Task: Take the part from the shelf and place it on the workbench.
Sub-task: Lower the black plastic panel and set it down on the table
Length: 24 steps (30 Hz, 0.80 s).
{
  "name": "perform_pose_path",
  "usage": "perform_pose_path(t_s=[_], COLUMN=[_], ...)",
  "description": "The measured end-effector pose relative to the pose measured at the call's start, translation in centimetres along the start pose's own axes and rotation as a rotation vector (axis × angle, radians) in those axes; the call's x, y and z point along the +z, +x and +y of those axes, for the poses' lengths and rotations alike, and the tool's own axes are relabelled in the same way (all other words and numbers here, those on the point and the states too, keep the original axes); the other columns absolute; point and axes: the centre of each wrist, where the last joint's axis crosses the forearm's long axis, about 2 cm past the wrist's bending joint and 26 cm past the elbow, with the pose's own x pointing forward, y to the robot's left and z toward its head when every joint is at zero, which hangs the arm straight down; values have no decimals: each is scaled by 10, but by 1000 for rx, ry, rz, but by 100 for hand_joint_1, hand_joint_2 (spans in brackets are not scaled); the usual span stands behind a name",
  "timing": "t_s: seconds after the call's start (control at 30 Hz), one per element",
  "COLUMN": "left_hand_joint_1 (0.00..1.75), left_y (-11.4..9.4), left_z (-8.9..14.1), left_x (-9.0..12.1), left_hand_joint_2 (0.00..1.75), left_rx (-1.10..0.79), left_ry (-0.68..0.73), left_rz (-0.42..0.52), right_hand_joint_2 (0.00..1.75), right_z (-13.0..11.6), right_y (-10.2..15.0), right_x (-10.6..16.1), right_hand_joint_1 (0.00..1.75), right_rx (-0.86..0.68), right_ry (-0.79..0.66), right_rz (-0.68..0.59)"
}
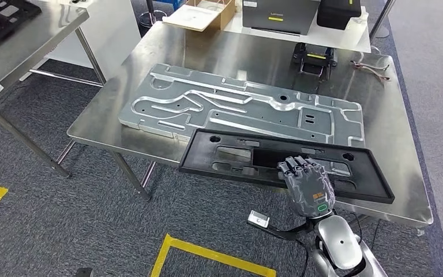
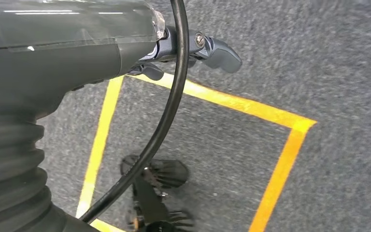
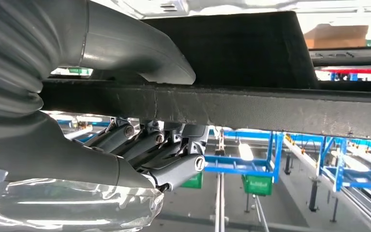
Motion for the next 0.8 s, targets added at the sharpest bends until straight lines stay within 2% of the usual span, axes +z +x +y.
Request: perform_pose_path(t_s=[0.43, 0.8], left_hand_joint_1=[0, 0], left_y=[-4, -10], left_z=[2, 7], left_x=[2, 5], left_hand_joint_2=[175, 175], left_rx=[3, 7], left_ry=[7, 17], left_rz=[13, 40], right_hand_joint_2=[175, 175], right_z=[29, 37], right_y=[-14, -26], right_x=[13, 15], right_hand_joint_1=[175, 175], right_rx=[-12, 1], right_ry=[137, 155], right_rz=[74, 101])
